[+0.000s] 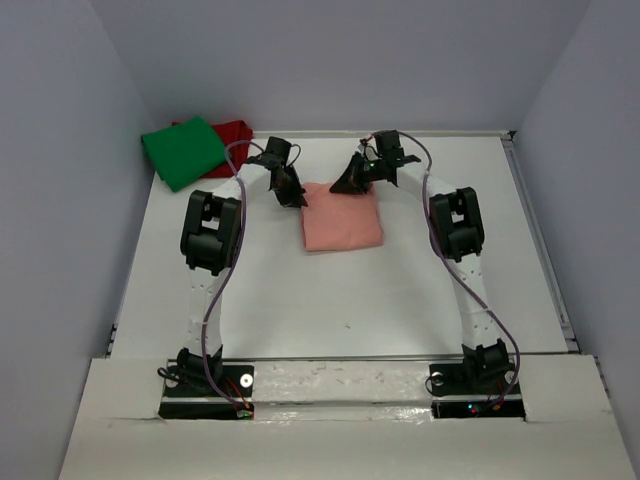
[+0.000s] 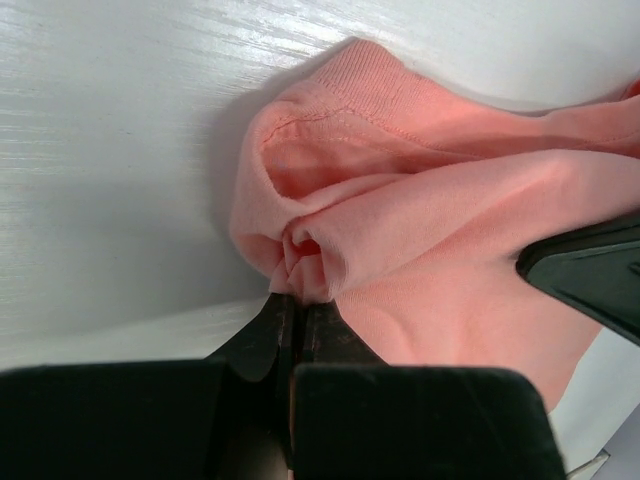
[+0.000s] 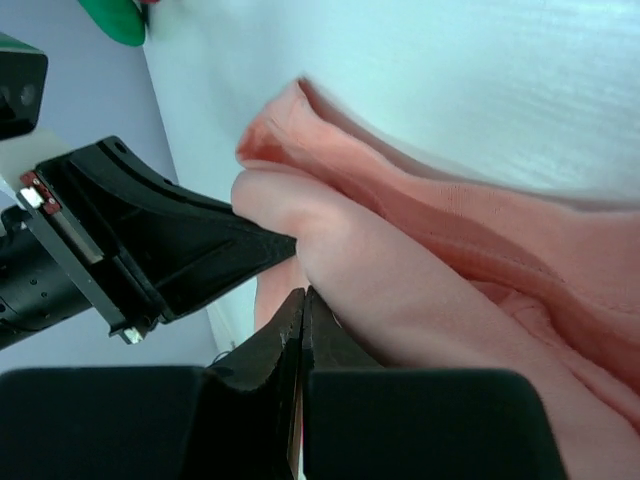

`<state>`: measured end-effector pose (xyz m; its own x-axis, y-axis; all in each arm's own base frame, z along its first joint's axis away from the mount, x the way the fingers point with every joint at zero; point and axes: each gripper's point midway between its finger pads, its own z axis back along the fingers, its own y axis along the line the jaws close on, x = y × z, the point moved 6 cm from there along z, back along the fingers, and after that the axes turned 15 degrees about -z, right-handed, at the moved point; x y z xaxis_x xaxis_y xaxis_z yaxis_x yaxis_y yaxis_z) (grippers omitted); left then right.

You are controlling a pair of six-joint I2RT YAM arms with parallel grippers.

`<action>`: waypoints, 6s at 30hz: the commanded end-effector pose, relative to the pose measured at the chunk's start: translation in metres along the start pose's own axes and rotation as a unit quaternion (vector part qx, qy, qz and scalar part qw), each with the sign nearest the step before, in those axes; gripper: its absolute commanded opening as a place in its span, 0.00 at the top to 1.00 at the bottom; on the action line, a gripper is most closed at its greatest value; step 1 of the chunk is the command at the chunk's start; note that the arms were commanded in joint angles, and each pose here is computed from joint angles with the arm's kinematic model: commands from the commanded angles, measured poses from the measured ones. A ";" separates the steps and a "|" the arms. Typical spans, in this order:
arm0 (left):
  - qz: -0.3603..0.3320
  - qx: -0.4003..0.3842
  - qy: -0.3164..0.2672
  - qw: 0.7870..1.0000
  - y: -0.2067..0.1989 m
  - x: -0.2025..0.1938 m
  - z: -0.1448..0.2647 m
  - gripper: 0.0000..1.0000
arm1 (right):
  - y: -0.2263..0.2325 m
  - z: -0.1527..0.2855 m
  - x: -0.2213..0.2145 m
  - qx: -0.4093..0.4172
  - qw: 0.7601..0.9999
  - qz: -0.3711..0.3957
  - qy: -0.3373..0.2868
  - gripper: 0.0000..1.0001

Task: Fold and stack the t-shirts
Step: Put the neatly folded tshirt into the corner of the board with the left arm

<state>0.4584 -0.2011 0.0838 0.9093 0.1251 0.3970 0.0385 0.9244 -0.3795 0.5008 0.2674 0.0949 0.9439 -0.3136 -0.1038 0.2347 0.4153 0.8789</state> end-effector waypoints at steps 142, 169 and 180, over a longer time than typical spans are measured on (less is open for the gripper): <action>0.068 0.326 -0.445 0.831 0.288 0.252 0.235 1.00 | 0.025 0.166 -0.087 -0.138 0.987 0.041 -0.076 0.46; 0.091 0.340 -0.410 0.841 0.307 0.236 0.213 0.30 | 0.022 0.159 -0.096 -0.136 0.988 0.040 -0.062 0.46; 0.063 0.324 -0.428 0.841 0.277 0.240 0.249 0.01 | 0.024 0.154 -0.096 -0.130 0.989 0.044 -0.058 0.46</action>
<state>0.5967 0.1829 0.2161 0.3391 0.2453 0.9082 -0.5451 0.8380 -0.0228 0.3790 0.1662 0.1831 0.9256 -0.3785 0.0019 0.2696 0.6625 0.6988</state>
